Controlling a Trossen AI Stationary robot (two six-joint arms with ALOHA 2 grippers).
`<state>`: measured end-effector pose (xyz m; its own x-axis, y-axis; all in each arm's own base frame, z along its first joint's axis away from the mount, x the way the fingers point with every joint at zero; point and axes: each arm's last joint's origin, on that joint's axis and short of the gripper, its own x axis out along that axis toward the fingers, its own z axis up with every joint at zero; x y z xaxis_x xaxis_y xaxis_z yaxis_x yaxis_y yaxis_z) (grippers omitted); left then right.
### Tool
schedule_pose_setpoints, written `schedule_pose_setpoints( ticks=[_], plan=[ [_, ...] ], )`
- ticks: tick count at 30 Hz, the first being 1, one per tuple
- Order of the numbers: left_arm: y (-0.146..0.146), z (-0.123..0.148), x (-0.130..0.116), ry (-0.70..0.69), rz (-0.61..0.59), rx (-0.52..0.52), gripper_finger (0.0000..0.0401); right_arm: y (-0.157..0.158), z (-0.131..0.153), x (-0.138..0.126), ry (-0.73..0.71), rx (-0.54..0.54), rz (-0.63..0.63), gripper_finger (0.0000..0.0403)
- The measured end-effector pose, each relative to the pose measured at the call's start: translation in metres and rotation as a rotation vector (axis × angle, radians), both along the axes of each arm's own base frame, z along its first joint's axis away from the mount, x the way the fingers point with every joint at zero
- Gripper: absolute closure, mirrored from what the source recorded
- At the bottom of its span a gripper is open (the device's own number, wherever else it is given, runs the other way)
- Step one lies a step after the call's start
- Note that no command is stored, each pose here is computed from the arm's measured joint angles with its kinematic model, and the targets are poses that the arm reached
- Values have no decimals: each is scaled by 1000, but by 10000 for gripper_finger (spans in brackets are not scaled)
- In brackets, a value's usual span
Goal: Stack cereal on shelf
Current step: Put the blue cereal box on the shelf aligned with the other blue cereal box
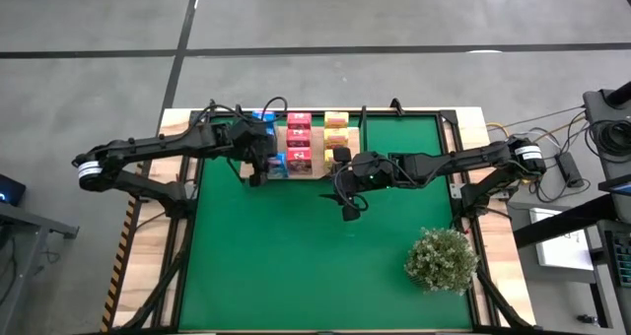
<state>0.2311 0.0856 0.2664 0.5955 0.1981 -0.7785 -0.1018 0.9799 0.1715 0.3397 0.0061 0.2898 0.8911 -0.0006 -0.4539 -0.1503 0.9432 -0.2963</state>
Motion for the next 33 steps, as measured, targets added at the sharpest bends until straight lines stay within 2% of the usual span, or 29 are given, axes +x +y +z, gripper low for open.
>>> schedule_pose_setpoints(
  ticks=[11, 22, 33],
  plan=[
    [-4, 25, -13, 86, 9, 15, 233, 0, 0, 0, 0, -2, 0, 229],
    [-3, 20, -21, 192, 29, 33, 233, 0, -1, 0, 3, -1, 0, 229],
    [-3, 20, -21, 199, 22, 35, 233, 0, -1, 0, 3, 7, -4, 229]
  ],
)
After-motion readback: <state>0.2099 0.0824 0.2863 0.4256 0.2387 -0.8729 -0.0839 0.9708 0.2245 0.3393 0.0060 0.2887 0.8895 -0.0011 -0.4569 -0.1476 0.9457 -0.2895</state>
